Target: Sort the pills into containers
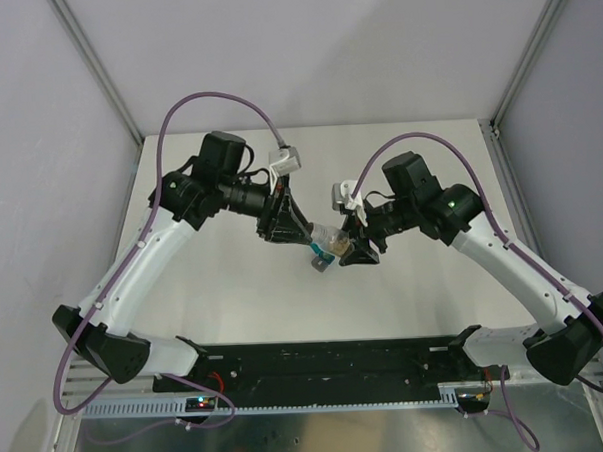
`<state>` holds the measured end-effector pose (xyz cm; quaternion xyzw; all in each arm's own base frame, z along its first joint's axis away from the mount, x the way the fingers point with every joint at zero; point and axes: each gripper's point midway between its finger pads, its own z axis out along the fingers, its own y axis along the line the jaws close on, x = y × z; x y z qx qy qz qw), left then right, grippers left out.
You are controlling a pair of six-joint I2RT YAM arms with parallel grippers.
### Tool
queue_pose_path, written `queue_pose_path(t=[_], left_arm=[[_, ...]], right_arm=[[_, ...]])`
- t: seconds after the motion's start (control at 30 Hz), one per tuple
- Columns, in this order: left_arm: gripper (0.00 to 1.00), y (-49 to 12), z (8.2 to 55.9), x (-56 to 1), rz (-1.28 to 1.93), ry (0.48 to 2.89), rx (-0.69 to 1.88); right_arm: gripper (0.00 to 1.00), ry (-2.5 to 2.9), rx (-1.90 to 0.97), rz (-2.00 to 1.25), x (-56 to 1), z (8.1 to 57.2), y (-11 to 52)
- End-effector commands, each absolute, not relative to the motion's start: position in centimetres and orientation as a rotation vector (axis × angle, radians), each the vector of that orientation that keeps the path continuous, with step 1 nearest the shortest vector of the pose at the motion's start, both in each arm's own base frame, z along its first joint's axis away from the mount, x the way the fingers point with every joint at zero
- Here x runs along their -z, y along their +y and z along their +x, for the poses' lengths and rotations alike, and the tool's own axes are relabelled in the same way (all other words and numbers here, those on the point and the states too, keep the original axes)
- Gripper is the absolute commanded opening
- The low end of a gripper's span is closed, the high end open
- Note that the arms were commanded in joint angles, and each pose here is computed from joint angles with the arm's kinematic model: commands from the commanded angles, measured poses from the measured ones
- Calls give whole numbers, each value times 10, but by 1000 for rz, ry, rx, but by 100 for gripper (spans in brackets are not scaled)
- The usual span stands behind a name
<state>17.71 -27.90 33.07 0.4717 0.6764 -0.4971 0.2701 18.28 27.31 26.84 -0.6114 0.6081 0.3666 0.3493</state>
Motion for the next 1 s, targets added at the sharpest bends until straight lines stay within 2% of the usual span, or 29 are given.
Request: queue_pose_path(t=[0.0,0.97], left_arm=[[20,-279,166,-341,1293,1775,1347],[19,-291,163,-316,1382,1794,1264]], right_arm=[[0,1507,-932,-1582,-287,186,279],[0,1511,-988,-1580,-287,183,285]])
